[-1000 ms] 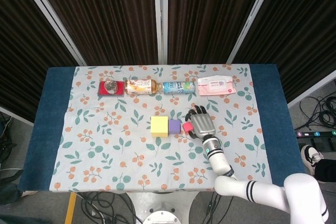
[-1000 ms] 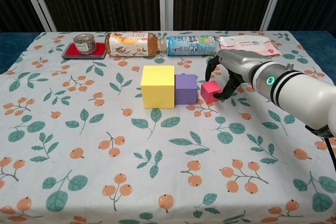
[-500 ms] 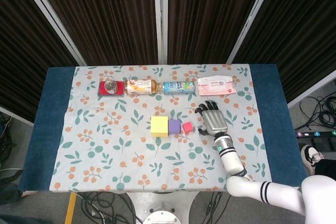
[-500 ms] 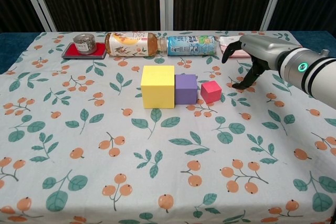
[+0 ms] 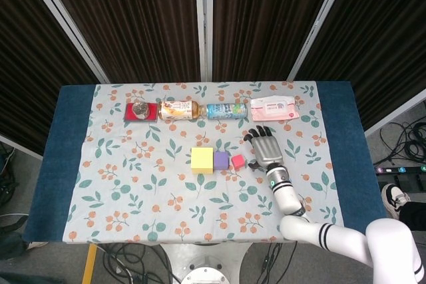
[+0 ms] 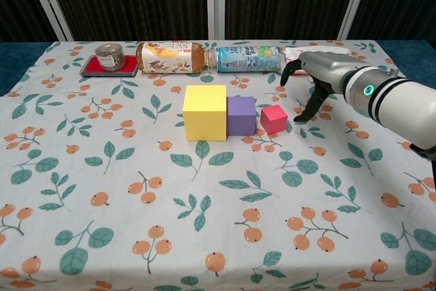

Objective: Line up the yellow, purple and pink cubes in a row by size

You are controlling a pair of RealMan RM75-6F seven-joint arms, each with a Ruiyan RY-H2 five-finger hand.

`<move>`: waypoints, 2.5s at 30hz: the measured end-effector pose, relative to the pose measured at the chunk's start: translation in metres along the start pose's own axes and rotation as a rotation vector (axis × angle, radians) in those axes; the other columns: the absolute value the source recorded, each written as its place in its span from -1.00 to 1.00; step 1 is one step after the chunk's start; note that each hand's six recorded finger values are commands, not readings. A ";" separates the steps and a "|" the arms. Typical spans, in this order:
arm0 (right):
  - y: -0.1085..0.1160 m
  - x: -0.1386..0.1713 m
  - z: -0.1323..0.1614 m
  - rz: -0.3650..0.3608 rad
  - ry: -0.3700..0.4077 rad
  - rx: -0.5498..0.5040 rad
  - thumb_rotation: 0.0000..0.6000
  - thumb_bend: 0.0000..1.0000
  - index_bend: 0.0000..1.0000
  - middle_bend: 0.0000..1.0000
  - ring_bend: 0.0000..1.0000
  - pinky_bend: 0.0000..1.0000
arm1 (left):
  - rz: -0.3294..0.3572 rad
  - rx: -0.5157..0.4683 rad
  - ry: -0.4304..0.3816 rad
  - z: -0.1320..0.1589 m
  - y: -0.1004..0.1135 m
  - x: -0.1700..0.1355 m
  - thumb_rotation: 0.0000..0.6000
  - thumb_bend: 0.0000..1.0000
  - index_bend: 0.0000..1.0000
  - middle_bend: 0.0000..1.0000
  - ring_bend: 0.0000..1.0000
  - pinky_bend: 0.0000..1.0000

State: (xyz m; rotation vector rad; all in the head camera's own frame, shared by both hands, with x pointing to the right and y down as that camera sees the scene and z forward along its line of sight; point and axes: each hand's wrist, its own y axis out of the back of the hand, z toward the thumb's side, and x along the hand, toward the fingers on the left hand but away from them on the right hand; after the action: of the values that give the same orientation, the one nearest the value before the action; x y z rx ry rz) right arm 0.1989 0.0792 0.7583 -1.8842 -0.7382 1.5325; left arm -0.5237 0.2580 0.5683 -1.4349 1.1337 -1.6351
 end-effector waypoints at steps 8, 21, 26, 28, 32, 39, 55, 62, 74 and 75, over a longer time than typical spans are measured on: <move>-0.003 -0.008 0.007 0.001 -0.002 -0.004 1.00 -0.93 -0.45 -0.73 -1.00 -1.00 | -0.003 0.001 0.000 0.000 -0.001 0.001 1.00 -0.86 -0.34 -0.34 -0.66 -0.53; -0.005 -0.007 0.017 0.000 0.023 -0.010 1.00 -0.93 -0.45 -0.72 -1.00 -1.00 | -0.002 0.003 -0.001 0.000 0.000 0.001 1.00 -0.86 -0.34 -0.34 -0.66 -0.53; -0.008 -0.006 0.017 0.007 0.026 0.003 1.00 -0.93 -0.45 -0.72 -1.00 -1.00 | -0.005 0.003 -0.001 0.000 0.000 0.001 1.00 -0.86 -0.34 -0.34 -0.66 -0.53; -0.008 -0.005 0.017 0.005 0.026 0.008 1.00 -0.93 -0.45 -0.72 -1.00 -1.00 | -0.005 0.003 0.001 -0.001 -0.001 0.000 1.00 -0.86 -0.34 -0.34 -0.66 -0.53; -0.008 -0.005 0.017 0.005 0.026 0.005 1.00 -0.93 -0.45 -0.72 -1.00 -1.00 | -0.006 0.003 -0.002 0.000 -0.001 0.001 1.00 -0.86 -0.34 -0.34 -0.66 -0.53; -0.012 -0.005 0.019 0.010 0.029 0.001 1.00 -0.94 -0.45 -0.72 -1.00 -1.00 | -0.007 0.003 0.001 -0.001 -0.001 0.000 1.00 -0.86 -0.34 -0.34 -0.66 -0.53; -0.014 -0.011 0.026 0.004 0.031 -0.005 1.00 -0.93 -0.45 -0.72 -1.00 -1.00 | -0.008 0.005 0.005 -0.002 -0.001 0.000 1.00 -0.86 -0.34 -0.34 -0.66 -0.53; -0.013 -0.013 0.024 0.002 0.026 -0.006 1.00 -0.93 -0.45 -0.72 -1.00 -1.00 | -0.010 0.006 0.006 -0.002 -0.002 0.000 1.00 -0.86 -0.34 -0.34 -0.66 -0.53; -0.012 -0.019 0.027 -0.005 0.025 0.002 1.00 -0.93 -0.45 -0.72 -1.00 -1.00 | -0.012 0.008 0.008 -0.002 -0.002 0.000 1.00 -0.86 -0.34 -0.34 -0.66 -0.53; -0.012 -0.019 0.027 -0.006 0.025 0.003 1.00 -0.93 -0.45 -0.72 -1.00 -1.00 | -0.013 0.009 0.009 -0.002 -0.002 0.000 1.00 -0.86 -0.34 -0.34 -0.66 -0.53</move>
State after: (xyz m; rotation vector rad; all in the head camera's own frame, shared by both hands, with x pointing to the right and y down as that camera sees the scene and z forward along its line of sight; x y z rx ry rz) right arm 0.1683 0.0762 0.7755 -1.8940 -0.7294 1.5032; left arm -0.5256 0.2589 0.5701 -1.4334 1.1234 -1.6546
